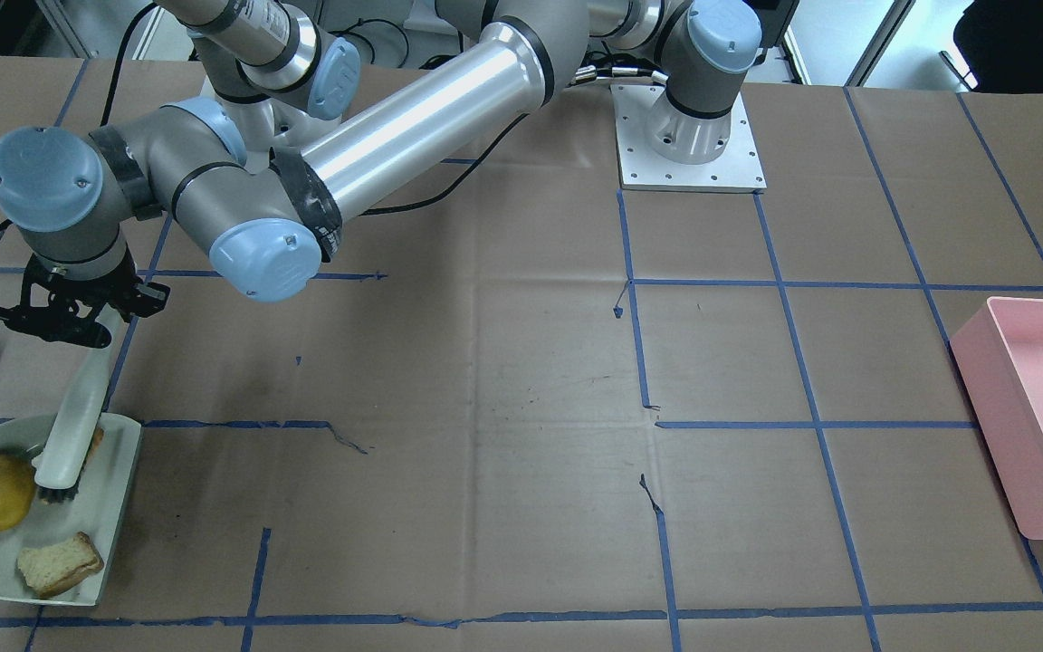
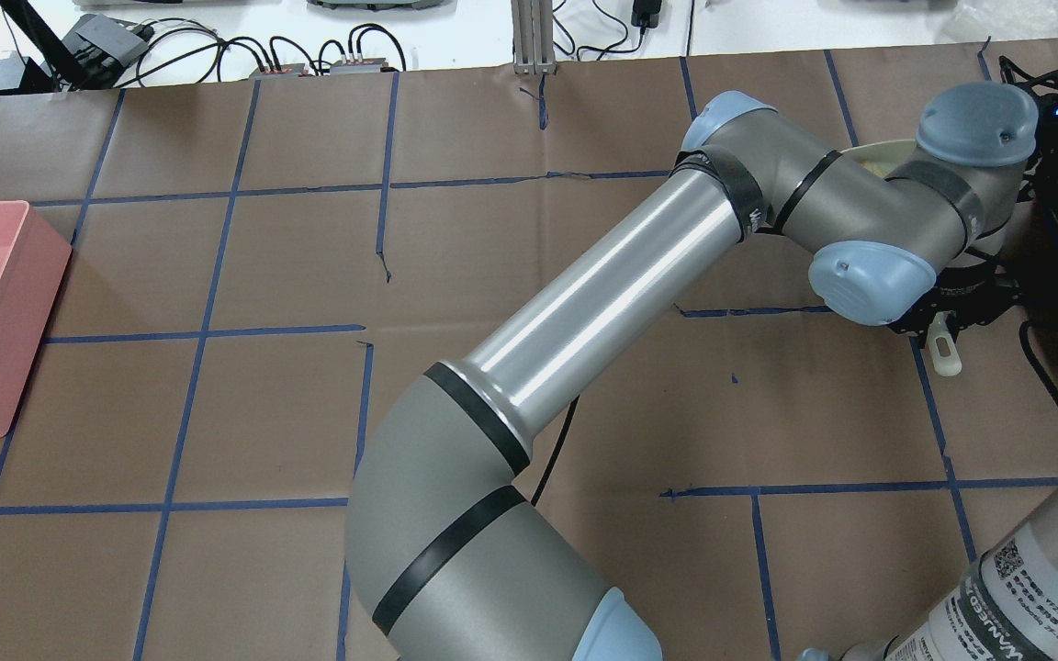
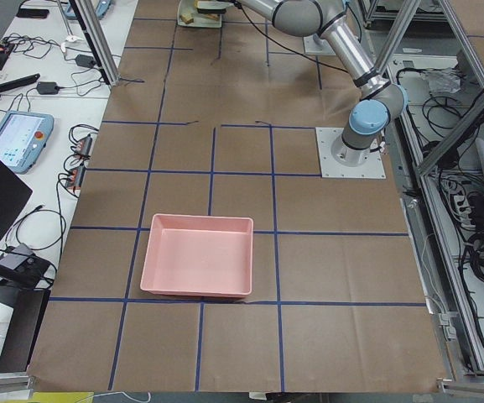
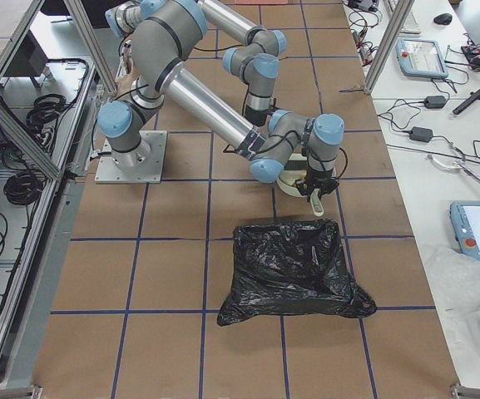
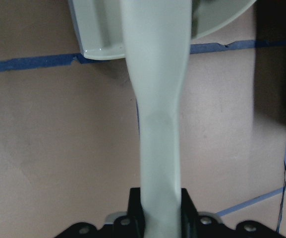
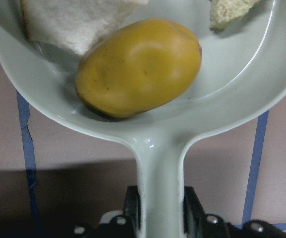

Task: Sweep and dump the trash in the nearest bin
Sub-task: 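Sweep the bread and yellow potato into the dustpan with the left gripper's brush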

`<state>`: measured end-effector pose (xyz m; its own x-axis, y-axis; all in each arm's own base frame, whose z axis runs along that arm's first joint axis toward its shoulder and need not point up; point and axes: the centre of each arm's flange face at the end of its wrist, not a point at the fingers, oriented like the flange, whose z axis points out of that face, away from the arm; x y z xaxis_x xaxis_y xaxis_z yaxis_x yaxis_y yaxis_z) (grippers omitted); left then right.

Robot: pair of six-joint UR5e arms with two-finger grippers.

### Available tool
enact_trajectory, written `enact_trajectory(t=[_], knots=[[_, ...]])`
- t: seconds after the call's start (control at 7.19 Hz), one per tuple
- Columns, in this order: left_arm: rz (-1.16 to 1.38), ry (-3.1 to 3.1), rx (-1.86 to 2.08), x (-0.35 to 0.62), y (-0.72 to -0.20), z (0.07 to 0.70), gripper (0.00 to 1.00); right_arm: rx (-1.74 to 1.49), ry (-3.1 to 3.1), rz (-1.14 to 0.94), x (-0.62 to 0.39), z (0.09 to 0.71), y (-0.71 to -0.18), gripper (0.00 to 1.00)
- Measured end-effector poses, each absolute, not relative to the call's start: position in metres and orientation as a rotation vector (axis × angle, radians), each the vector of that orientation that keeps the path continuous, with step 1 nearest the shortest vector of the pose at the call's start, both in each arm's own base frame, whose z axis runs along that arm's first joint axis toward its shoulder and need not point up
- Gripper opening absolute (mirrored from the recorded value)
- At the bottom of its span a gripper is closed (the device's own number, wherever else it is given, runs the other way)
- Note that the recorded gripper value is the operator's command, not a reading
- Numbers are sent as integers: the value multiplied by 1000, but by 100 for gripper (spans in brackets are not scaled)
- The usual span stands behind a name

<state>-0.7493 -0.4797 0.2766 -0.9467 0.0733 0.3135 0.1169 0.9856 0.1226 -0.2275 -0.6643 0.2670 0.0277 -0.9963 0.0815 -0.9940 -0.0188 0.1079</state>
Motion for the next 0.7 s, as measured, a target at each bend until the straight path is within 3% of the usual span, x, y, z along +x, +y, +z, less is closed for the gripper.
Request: enact_trajectory(t=[0.7], knots=[[-170, -2936, -157, -689, -516, 293, 0, 2177, -2123, 35, -220, 283, -659, 0]])
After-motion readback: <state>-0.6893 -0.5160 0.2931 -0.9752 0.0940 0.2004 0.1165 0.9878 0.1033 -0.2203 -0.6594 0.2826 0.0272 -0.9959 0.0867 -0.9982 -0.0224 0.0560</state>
